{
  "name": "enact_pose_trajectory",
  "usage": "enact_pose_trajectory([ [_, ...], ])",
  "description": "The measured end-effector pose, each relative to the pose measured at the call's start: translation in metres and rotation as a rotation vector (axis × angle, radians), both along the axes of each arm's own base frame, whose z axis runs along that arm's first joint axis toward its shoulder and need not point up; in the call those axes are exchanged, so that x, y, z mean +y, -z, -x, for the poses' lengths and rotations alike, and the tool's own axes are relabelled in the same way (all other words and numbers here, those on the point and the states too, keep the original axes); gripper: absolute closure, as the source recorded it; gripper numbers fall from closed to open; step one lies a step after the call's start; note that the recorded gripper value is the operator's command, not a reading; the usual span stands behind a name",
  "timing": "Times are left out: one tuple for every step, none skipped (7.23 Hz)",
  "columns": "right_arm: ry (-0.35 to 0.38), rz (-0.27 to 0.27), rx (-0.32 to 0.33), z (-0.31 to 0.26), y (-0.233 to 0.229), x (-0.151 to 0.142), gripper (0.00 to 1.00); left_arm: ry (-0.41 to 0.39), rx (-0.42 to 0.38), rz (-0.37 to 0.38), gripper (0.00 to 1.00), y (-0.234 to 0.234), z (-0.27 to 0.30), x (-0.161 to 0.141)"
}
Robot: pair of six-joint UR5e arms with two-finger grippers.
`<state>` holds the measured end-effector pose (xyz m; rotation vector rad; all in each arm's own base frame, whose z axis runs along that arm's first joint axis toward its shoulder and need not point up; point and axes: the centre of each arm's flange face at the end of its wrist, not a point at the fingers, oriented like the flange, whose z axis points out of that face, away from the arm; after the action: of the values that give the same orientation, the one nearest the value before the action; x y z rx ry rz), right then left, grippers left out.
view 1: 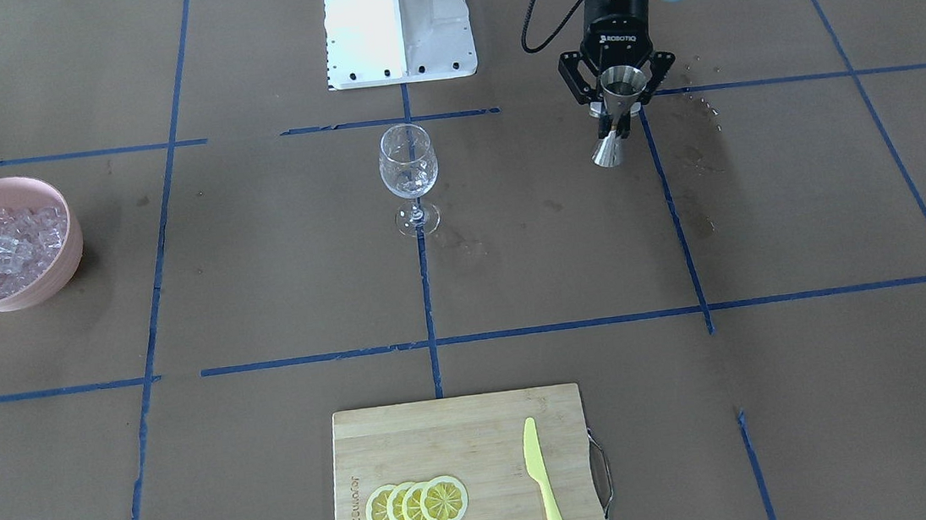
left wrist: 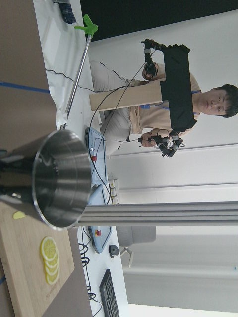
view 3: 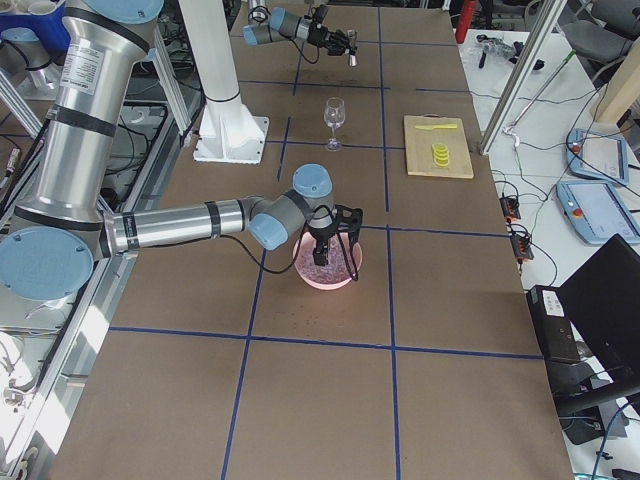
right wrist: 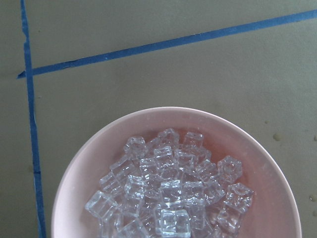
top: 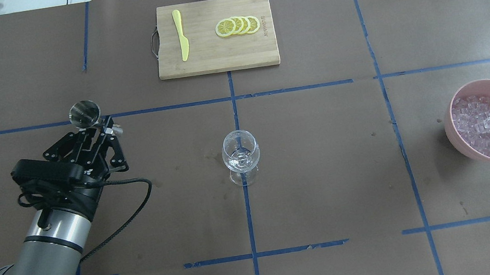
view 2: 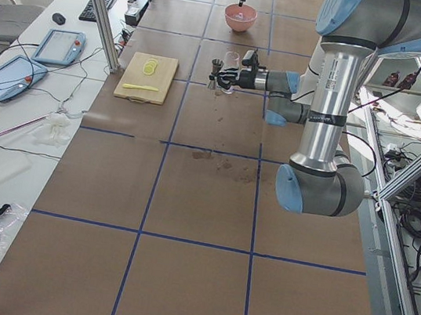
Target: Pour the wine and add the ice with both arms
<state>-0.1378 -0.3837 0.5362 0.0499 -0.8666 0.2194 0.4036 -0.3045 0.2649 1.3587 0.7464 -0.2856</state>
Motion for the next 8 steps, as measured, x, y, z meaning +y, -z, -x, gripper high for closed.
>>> enact_pose_trajectory([
  [0.004, 0.006, 0.006, 0.003, -0.004, 0.001, 0.00, -0.020, -0.014, -0.005, 1.00, 0.032, -0.018, 0.000],
  [0.007, 0.008, 0.011, 0.005, -0.006, 0.002, 0.00, -0.033, -0.038, -0.002, 1.00, 0.062, -0.034, 0.001],
  [0.009, 0.007, 0.017, 0.008, -0.007, 0.003, 0.00, -0.046, -0.060, 0.001, 1.00, 0.077, -0.046, 0.004],
  [0.012, 0.007, 0.026, 0.014, -0.008, 0.004, 0.00, -0.057, -0.075, 0.003, 1.00, 0.083, -0.056, 0.008],
  [0.014, 0.010, 0.035, 0.021, -0.008, 0.006, 0.00, -0.064, -0.089, 0.005, 1.00, 0.085, -0.064, 0.010],
  [0.013, 0.010, 0.044, 0.027, -0.009, 0.007, 0.00, -0.069, -0.112, 0.008, 1.00, 0.085, -0.071, 0.011],
  [0.011, 0.009, 0.050, 0.031, -0.008, 0.008, 0.00, -0.073, -0.143, 0.010, 1.00, 0.087, -0.076, 0.012],
  [0.010, 0.009, 0.051, 0.032, -0.008, 0.008, 0.00, -0.080, -0.177, 0.006, 1.00, 0.089, -0.083, 0.014],
])
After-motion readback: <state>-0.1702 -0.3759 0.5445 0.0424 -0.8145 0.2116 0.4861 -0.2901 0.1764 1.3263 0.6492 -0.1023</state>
